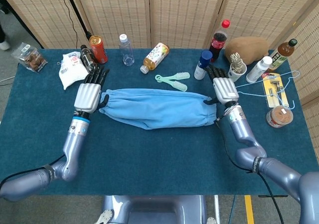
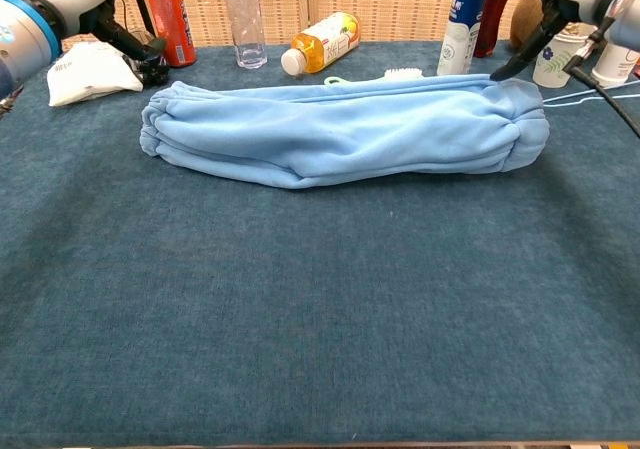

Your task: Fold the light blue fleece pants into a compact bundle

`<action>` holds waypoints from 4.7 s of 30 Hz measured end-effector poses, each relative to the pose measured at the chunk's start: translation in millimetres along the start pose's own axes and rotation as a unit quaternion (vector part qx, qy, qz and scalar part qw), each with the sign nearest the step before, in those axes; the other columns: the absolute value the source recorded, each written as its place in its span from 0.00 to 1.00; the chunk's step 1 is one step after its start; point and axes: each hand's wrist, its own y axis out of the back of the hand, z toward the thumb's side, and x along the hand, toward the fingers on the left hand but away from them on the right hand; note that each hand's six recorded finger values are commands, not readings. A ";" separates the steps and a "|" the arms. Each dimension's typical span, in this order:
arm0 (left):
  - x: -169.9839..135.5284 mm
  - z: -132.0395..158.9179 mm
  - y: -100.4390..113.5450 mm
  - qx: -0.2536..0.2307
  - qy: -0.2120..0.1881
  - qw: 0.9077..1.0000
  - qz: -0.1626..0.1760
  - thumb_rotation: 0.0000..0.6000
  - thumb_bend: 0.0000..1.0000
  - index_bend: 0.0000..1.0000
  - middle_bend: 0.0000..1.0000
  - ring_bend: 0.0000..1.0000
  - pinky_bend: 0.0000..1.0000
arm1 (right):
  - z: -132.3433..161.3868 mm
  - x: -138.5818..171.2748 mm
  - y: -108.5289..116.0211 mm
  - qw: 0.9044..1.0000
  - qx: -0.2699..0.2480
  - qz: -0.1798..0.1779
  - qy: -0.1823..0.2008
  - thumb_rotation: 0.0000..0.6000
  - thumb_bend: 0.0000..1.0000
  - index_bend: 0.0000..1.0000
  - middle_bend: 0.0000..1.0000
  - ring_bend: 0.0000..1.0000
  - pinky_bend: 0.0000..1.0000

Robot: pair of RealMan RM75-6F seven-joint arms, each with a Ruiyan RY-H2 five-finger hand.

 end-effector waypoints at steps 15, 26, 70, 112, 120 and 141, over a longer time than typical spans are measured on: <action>-79.3 -63.2 31.4 0.019 0.008 0.999 -0.026 1.00 0.10 0.00 0.00 0.00 0.00 | -20.3 85.5 36.4 0.995 0.062 -0.032 0.067 1.00 0.00 0.00 0.00 0.00 0.00; -141.0 -111.6 42.2 -0.004 0.067 0.997 -0.044 1.00 0.10 0.00 0.00 0.00 0.00 | -21.8 101.6 -9.3 0.985 0.127 0.023 0.113 1.00 0.00 0.00 0.00 0.00 0.00; -169.4 -146.5 70.3 -0.034 0.116 0.992 -0.037 1.00 0.11 0.00 0.00 0.00 0.00 | 8.4 46.8 -73.8 0.972 0.181 -0.013 0.147 1.00 0.67 0.61 0.38 0.34 0.49; -173.2 -138.6 66.4 -0.035 0.101 0.993 -0.052 1.00 0.11 0.00 0.00 0.00 0.00 | 4.9 46.7 -7.0 0.963 0.209 -0.044 0.162 1.00 0.83 0.62 0.40 0.37 0.50; -174.8 -144.7 67.0 -0.041 0.105 0.992 -0.057 1.00 0.11 0.00 0.00 0.00 0.00 | 74.3 17.4 -6.9 0.959 0.222 -0.038 0.174 1.00 0.83 0.61 0.39 0.36 0.49; -170.3 -147.7 60.5 -0.037 0.113 0.991 -0.068 1.00 0.11 0.00 0.00 0.00 0.00 | 190.4 -3.0 -40.2 0.955 0.194 -0.041 0.219 1.00 0.39 0.36 0.25 0.24 0.44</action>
